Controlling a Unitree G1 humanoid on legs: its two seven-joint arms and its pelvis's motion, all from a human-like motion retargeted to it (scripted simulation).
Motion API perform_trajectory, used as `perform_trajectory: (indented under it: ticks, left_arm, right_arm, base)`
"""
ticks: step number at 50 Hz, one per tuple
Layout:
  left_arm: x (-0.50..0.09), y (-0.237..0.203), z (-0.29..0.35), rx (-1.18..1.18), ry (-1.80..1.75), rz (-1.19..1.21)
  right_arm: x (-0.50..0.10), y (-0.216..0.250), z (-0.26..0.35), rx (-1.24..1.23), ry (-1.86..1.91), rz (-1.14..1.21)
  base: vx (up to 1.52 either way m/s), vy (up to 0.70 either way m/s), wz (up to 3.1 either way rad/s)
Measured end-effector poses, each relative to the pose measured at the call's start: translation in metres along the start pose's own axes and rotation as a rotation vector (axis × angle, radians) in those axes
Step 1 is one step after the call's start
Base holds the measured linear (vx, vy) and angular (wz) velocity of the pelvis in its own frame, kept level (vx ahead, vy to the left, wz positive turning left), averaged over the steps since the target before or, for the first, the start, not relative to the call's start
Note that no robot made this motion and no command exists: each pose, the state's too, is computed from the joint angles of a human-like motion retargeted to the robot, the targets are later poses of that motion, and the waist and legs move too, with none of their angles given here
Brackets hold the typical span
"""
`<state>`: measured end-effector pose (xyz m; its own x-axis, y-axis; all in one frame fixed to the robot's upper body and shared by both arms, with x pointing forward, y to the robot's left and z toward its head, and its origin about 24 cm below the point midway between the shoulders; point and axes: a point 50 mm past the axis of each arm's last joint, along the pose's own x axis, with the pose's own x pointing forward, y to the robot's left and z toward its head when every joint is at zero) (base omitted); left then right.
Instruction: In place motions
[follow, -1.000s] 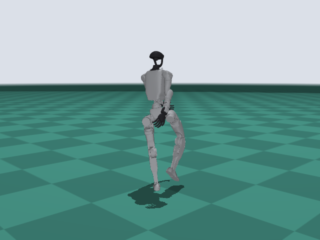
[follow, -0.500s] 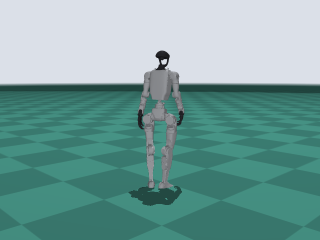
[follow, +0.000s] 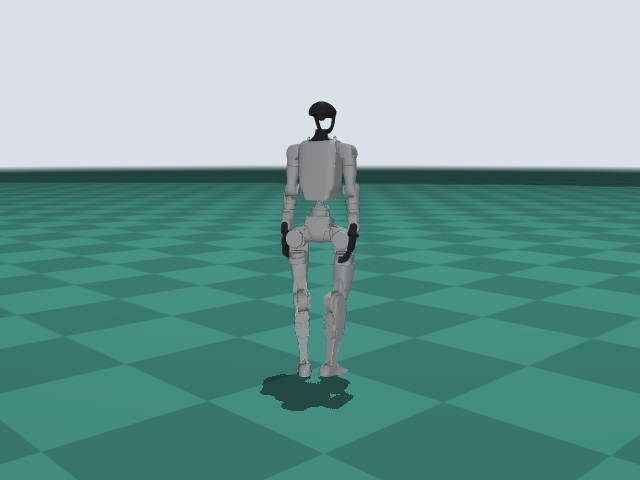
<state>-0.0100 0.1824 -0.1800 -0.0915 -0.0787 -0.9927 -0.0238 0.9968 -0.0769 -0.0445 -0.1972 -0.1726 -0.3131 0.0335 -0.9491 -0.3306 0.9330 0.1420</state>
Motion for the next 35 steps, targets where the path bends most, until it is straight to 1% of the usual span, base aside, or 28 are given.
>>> perform_trajectory:
  ticks: [9,20,27,35]
  left_arm:
    - [0.001,-0.009,0.004,-0.117,-0.021,-0.038]
    - [0.0,-0.012,0.01,-0.088,-0.033,-0.103]
    - [0.001,-0.015,0.003,-0.112,-0.004,-0.109]
    - [0.001,-0.02,-0.005,-0.139,0.022,-0.113]
  right_arm:
    - [-0.002,-0.001,0.019,0.0,-0.087,0.002]
    - [-0.004,-0.001,0.033,-0.043,-0.127,0.007]
    - [-0.003,0.001,0.031,-0.007,-0.121,0.021]
    - [-0.004,0.001,0.033,-0.023,-0.121,0.019]
  base:
    - [0.05,0.01,-0.21]
    - [0.07,0.0,0.16]
    - [0.06,0.0,0.03]
    - [0.01,0.0,0.01]
